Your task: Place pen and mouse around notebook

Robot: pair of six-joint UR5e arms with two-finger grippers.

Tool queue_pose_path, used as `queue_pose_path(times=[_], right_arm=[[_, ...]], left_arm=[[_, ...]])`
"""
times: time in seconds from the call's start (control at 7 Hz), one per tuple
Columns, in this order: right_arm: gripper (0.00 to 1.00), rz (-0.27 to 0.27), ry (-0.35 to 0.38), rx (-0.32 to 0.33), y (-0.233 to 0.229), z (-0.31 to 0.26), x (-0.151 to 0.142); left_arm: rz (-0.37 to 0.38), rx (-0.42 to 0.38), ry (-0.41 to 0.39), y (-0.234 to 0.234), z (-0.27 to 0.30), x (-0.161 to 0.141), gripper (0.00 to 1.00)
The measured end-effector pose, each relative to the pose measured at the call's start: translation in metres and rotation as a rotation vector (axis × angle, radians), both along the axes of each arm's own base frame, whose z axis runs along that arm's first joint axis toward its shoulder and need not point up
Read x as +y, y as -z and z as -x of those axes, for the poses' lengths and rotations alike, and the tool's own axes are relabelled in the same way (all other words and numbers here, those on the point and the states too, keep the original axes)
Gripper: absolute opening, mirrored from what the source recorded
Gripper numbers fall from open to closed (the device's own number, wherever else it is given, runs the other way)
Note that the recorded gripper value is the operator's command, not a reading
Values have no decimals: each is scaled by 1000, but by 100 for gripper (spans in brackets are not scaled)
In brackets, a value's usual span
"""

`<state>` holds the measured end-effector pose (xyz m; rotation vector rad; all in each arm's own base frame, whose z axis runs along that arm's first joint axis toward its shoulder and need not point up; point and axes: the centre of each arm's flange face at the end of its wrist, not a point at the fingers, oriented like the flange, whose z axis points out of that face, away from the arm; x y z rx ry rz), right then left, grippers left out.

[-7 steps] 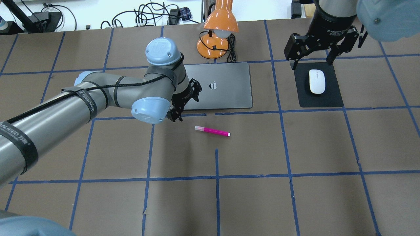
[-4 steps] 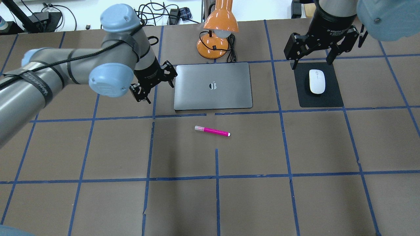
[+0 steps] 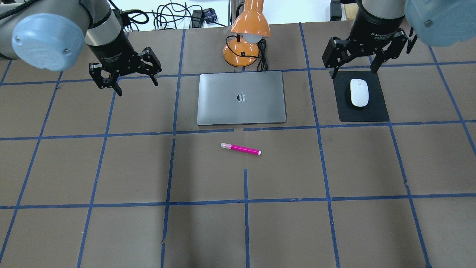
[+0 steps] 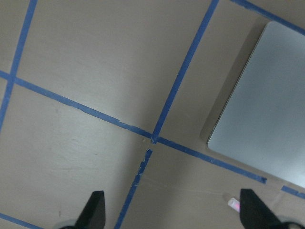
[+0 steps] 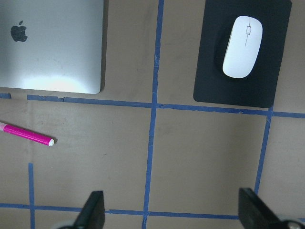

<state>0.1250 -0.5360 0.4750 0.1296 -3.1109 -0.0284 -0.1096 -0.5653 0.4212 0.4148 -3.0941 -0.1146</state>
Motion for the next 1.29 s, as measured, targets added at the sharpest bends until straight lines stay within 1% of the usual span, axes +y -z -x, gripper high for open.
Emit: queue_pose_path(times=[0.29,0.43,0.57,0.71,0.86,1.29], right_arm=[[100,-4,5,-8,0,-1,1],[100,-5,13,-11,-1,-1,1],[100,-3,19,-12,-2,-2,2],[100,-1,21,-12,-3,-2,3],[100,-1,23,-12,-3,-2,3],[100,-1,25,-12,-3,-2,3]], left_arm=[[6,9,35,-19,-2,14,100],[7,10,80,-21,-2,19,100],[5,12,150,-23,-2,25,100],[-5,14,202,-23,-2,32,100],[-15,16,219,-22,-4,41,100],[-25,4,203,-19,-21,53,100]])
